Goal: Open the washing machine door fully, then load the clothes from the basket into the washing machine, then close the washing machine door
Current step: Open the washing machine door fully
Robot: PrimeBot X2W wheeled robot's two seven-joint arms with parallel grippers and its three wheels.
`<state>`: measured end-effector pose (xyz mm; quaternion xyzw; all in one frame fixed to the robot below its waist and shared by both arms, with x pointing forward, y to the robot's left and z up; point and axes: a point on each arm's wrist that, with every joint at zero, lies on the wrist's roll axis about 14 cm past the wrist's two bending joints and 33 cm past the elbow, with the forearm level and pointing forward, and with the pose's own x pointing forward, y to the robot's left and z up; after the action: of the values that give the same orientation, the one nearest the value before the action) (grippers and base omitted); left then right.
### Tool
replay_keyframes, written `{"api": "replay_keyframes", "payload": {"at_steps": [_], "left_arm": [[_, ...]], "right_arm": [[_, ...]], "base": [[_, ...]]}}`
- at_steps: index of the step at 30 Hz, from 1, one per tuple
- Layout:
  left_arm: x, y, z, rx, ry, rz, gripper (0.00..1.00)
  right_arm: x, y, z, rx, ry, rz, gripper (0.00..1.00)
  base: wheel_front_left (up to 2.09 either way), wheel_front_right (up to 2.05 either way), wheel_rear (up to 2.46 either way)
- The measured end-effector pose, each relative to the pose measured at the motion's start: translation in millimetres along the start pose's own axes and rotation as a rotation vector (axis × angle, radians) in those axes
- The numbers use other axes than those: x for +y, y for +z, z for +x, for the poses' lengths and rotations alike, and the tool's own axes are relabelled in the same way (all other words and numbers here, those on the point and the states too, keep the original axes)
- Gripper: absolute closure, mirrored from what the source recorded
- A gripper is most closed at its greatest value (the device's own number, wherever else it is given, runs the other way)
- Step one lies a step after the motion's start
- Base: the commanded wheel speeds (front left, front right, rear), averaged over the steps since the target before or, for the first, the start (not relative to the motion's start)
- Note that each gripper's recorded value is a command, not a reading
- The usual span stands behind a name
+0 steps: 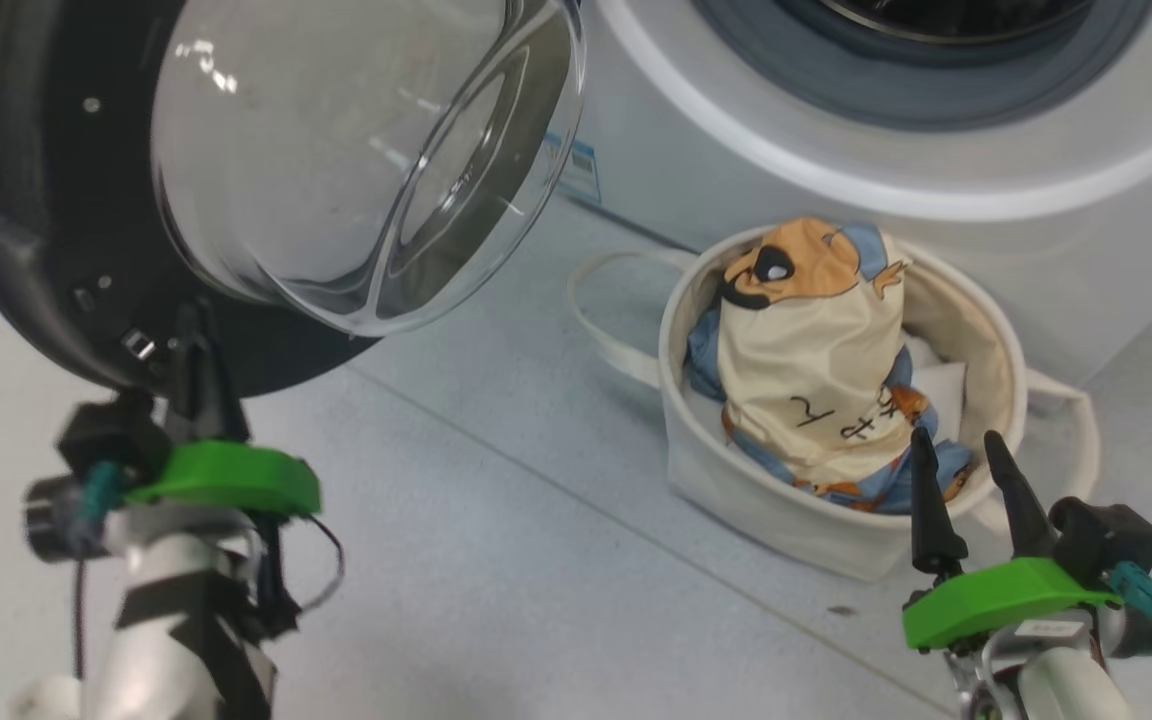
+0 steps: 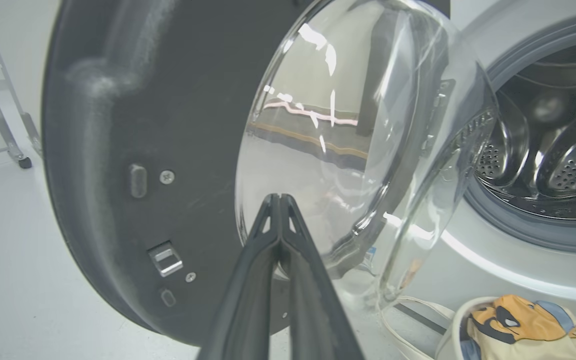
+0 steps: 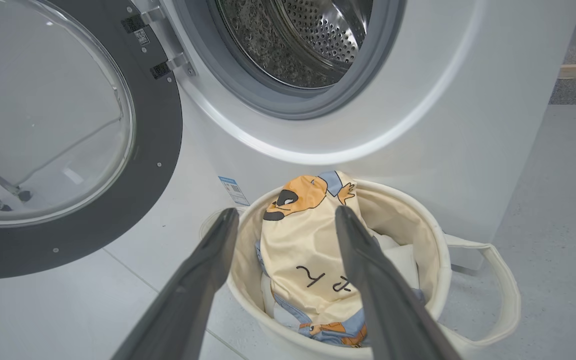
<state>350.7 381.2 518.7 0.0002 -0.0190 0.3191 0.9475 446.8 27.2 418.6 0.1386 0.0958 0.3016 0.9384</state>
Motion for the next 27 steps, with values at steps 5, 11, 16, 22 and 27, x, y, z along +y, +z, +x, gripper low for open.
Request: {"api": "replay_keyframes", "payload": {"at_steps": [5, 11, 16, 22, 27], "left_arm": [[-28.5, -4.9, -26.2, 0.011, -0.096, -0.028, 1.0], [-79.7, -23.0, -64.0, 0.057, -0.276, -0.043, 1.0], [-131.3, -28.6, -87.9, 0.086, -0.461, -0.091, 1.0], [-172.6, -30.3, -111.7, 0.104, -0.605, -0.132, 1.0], [-199.7, -21.8, -122.9, 0.09, -0.693, -0.168, 1.0]], "right_arm": [[14.4, 32.7, -5.6, -0.091, -0.008, 0.053, 0.0], [9.8, 73.4, -42.6, -0.209, -0.068, 0.037, 0.0], [-7.0, 95.0, -75.3, -0.28, -0.148, 0.01, 0.0], [-22.8, 112.4, -108.8, -0.342, -0.228, -0.021, 0.0], [-33.0, 124.6, -129.4, -0.383, -0.28, -0.058, 0.0]], "base": [[0.0, 0.0, 0.0], [0.0, 0.0, 0.0], [0.0, 0.0, 0.0], [0.0, 0.0, 0.0], [0.0, 0.0, 0.0]]}}
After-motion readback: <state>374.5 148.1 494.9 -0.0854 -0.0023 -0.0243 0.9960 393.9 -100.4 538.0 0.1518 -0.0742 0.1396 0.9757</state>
